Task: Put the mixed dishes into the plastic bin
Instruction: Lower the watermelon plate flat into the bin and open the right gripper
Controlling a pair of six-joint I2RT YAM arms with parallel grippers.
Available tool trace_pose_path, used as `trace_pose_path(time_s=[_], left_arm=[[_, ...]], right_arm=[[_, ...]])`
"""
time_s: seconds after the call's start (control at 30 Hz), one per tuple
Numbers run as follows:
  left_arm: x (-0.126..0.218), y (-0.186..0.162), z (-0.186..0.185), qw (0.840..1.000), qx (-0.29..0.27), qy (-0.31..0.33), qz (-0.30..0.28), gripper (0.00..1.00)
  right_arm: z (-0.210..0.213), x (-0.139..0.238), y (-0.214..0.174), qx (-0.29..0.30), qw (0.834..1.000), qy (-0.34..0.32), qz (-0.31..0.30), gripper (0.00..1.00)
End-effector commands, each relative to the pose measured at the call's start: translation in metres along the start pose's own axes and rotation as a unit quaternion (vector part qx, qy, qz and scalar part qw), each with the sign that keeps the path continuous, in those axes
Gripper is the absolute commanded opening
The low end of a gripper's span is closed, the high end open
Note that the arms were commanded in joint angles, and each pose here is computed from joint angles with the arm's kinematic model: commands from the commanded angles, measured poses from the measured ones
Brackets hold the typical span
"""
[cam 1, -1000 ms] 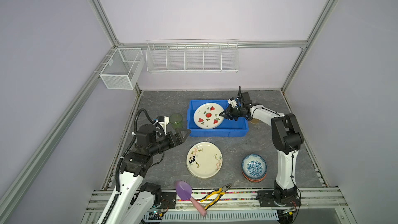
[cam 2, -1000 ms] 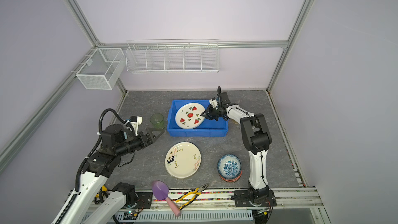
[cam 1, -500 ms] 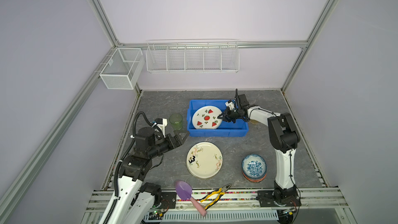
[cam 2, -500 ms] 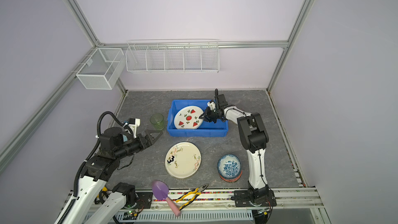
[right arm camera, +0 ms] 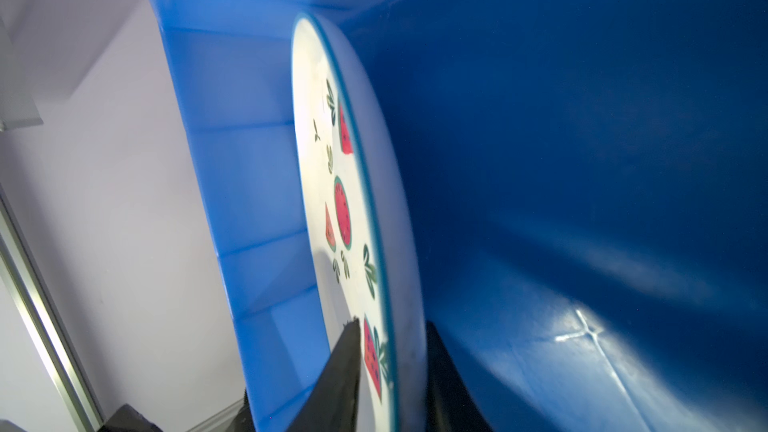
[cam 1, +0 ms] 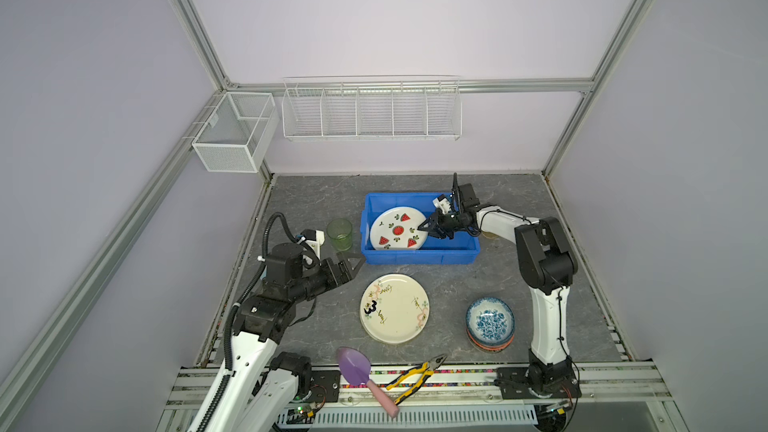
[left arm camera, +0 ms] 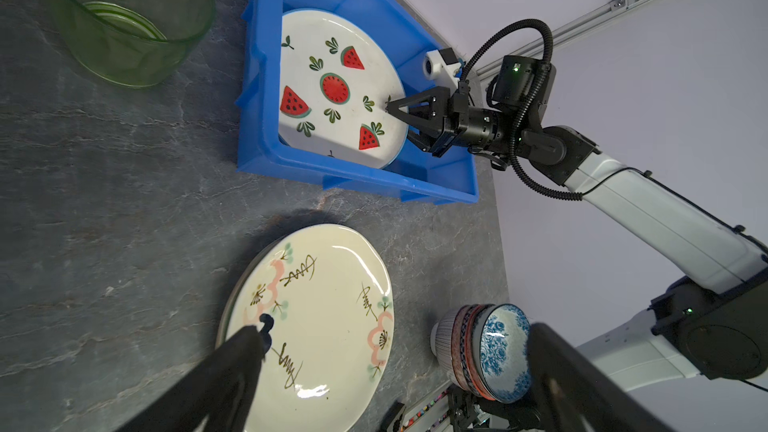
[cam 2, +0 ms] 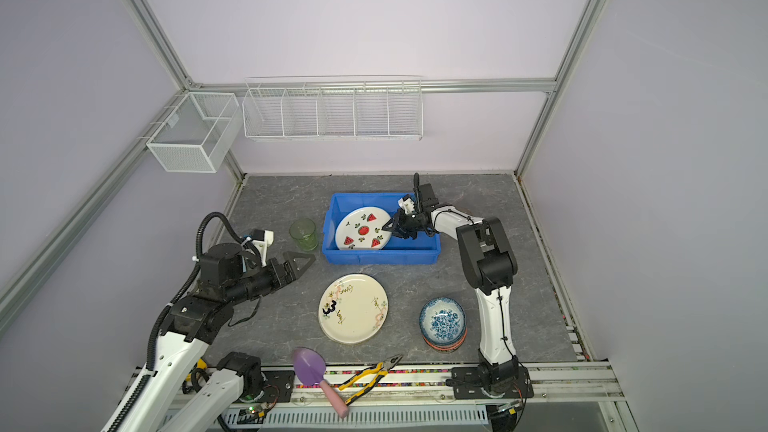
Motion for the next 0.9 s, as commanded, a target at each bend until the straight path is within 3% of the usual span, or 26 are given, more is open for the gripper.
trace_pose_path(time_s=[0.0,0.4,0.87], left_arm=[[0.001,0.001,0.011,1.0,-0.017,0.023,-0.011,0.99],[0.004,0.008,0.054,0.993,-0.004,0.115,-0.03,0.99],[0.005,0.011,0.065,0.99,0.013,0.133,-0.038,0.99]], right_arm=[[0.008,0.003,-0.004,0.022,1.0,0.008,0.003,0.32],[0.002,0.018,-0.003,0.055,0.997,-0.061,-0.014,0.46],[0.009,0.042,0.0,0.103,0.985,-0.13,-0.048,0.53]])
Point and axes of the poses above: each gripper's point midway between its finger pads, its own x axis back along the fingers, its own z axis along the line the jaws close on, y = z × x, the point moved 2 cm from there along x, back along the fingers, and after that the axes turned 3 degrees about x, right-handed, at the moved point
